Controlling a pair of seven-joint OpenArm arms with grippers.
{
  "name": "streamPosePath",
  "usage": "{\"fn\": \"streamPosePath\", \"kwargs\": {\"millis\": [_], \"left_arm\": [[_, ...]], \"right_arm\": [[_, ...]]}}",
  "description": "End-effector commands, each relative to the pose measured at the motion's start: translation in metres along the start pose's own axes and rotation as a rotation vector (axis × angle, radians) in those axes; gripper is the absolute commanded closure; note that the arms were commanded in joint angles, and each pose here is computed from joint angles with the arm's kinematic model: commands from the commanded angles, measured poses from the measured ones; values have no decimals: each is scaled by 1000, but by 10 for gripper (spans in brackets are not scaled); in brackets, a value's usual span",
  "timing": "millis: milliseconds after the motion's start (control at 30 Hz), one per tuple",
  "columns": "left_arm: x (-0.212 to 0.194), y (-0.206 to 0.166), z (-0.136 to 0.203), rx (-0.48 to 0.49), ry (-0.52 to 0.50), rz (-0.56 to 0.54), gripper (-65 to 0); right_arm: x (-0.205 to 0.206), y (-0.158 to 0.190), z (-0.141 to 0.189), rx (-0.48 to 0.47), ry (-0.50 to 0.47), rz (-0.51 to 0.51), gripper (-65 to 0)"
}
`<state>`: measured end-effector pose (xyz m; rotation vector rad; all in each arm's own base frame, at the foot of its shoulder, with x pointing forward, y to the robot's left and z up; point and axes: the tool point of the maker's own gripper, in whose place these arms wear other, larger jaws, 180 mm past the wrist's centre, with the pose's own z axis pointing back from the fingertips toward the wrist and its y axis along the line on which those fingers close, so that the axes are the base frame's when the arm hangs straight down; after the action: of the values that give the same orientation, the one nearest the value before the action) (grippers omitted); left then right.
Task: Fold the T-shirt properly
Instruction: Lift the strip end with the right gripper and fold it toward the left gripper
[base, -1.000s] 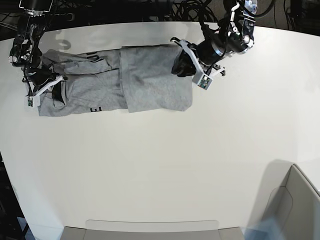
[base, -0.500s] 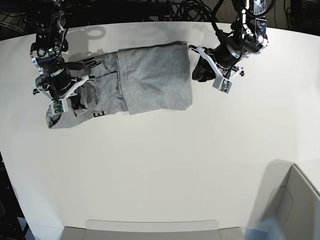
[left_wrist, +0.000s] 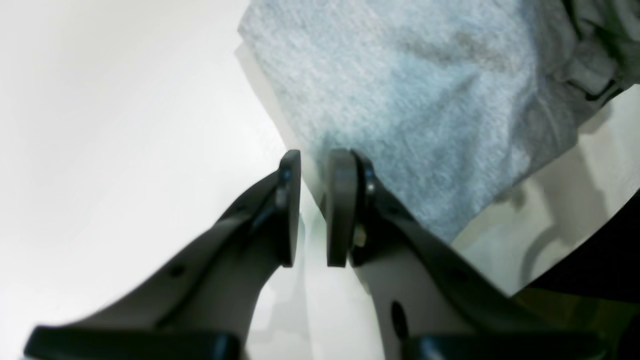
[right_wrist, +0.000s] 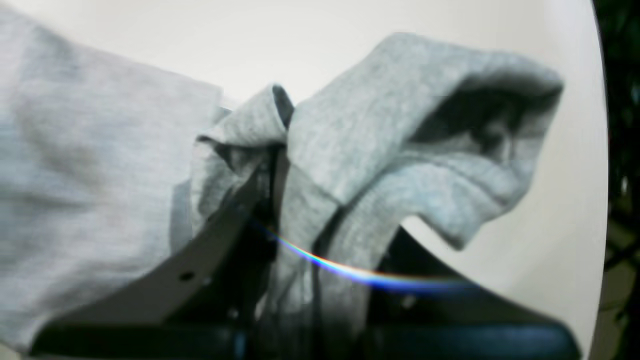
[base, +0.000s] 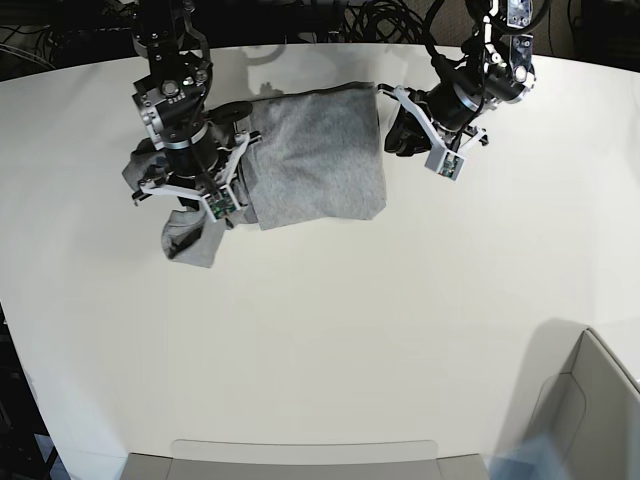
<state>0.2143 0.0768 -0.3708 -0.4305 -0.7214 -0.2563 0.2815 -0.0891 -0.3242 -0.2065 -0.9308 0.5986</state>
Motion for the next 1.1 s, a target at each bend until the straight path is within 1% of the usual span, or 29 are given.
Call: {"fn": "streamPosePath", "kwargs": {"millis": [0,167,433,500,600,833,1033,1067], "left_arm": [[10,-2,3,-11,-41,-6,-92],[10,-3,2,-11,-41,-4,-92],[10,-3,2,-11,-41,-4,-92],[10,-3,2,-11,-41,-4,-92],[10,-3,2,-11,-41,-4,-92],[10,-2,2,-11,-40,-3,-92],[10,-3,2,-13,-39,-3,-92],[10,-3,2,-13,-39,-3,-92]], "right_arm": [[18,-1,3,-18,-61,15,0],[38,24,2,-6,-91,96,0],[42,56,-12,34,-82,212,0],[40,67,-15,59,-73,220,0],[39,74,-18,75,-66,220,0],[47,104,-10,144,-98,256,0],[33,120,-18,181,-63,286,0],[32,120,-18,183,-60,288,-19]]}}
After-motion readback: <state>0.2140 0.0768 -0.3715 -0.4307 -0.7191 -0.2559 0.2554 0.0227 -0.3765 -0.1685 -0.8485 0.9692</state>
